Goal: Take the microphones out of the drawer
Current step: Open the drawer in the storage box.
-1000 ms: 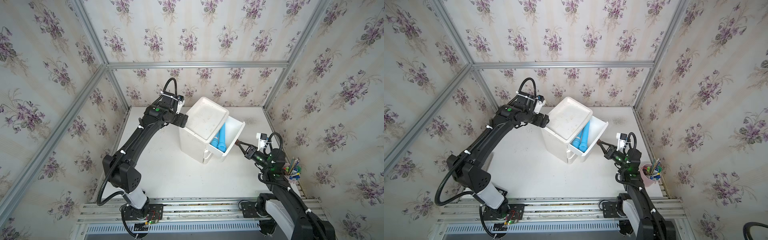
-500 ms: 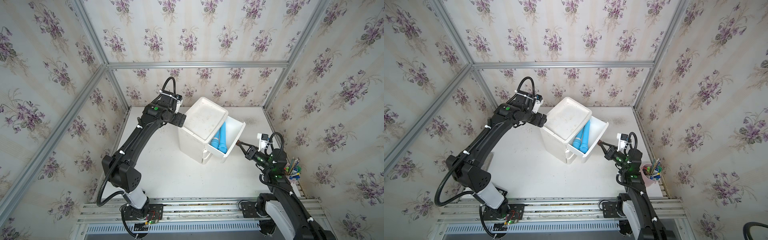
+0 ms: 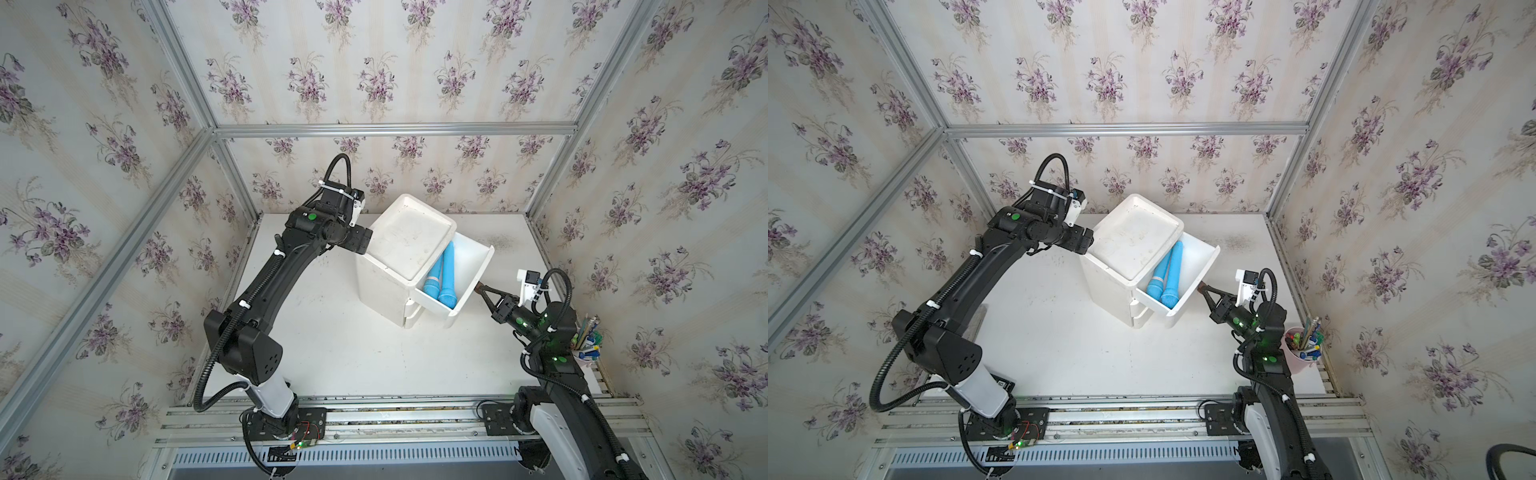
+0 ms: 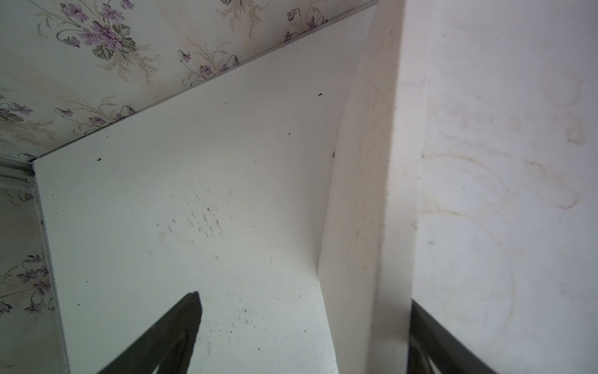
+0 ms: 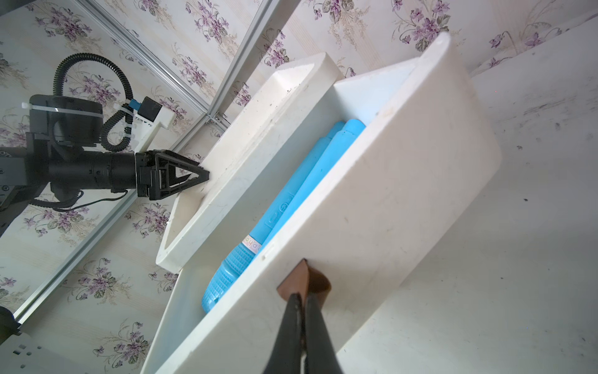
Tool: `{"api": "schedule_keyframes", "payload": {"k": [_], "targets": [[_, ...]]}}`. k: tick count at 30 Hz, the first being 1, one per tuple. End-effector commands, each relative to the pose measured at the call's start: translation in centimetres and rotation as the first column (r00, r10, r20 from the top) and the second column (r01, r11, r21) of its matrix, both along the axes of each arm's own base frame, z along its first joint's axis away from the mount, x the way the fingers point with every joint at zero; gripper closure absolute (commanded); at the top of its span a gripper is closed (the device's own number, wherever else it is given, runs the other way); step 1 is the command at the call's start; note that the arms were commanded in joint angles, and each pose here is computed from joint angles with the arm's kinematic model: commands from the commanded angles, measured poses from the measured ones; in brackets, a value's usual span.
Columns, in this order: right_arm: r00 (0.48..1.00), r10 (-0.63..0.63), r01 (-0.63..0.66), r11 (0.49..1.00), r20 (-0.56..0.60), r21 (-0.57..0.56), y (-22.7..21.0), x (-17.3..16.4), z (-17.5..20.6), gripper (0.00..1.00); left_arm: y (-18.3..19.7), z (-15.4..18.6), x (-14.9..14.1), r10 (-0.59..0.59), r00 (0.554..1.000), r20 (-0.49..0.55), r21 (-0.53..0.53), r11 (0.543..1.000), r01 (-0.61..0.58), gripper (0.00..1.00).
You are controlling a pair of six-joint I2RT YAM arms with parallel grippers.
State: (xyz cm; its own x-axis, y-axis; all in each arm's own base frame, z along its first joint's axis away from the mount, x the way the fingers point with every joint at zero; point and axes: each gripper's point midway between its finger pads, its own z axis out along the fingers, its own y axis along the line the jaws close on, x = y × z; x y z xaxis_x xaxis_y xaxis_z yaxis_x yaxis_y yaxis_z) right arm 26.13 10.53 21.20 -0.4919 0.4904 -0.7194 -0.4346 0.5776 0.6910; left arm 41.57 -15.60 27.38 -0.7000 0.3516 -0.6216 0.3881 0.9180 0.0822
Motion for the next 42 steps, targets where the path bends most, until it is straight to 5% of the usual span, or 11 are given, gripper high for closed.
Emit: {"api": "schedule_keyframes", "payload": {"k": [1,15,22,30,33,38,42], "targets": [[0.992,0.054,-0.055,0.998,0.11,0.006,0.7,-1.0,2.0,1.0,0.9,-0.7,-0.4,0.012,0.999,-0.031,0.038,0.999,-0.011,0.08],[0.996,0.017,-0.018,1.0,0.083,0.005,0.2,-0.4,1.3,1.0,0.2,0.0,-0.8,-0.027,0.999,-0.024,0.01,1.0,0.027,0.08],[0.996,0.023,-0.024,1.0,0.083,0.005,0.3,-0.2,1.2,1.0,-2.7,3.8,-3.1,-0.164,0.986,0.029,-0.133,0.977,0.166,0.06],[0.997,0.018,-0.018,1.0,0.07,-0.004,0.2,-0.4,0.7,1.0,-4.8,6.9,-6.1,-0.27,0.957,0.105,-0.139,0.949,0.283,0.01],[0.998,0.004,-0.004,1.0,0.061,-0.01,0.0,-0.3,0.6,0.9,-6.8,7.6,-7.7,-0.336,0.934,0.124,-0.127,0.928,0.351,0.01],[0.999,-0.026,0.027,0.999,0.034,-0.019,-0.4,-0.1,0.2,0.56,-9.8,8.4,-9.4,-0.41,0.9,0.148,-0.093,0.9,0.426,0.01],[0.998,-0.064,0.064,0.997,-0.015,-0.047,-0.9,0.4,-0.2,0.43,-12.3,8.4,-10.3,-0.45,0.882,0.139,-0.116,0.877,0.465,0.01]]}}
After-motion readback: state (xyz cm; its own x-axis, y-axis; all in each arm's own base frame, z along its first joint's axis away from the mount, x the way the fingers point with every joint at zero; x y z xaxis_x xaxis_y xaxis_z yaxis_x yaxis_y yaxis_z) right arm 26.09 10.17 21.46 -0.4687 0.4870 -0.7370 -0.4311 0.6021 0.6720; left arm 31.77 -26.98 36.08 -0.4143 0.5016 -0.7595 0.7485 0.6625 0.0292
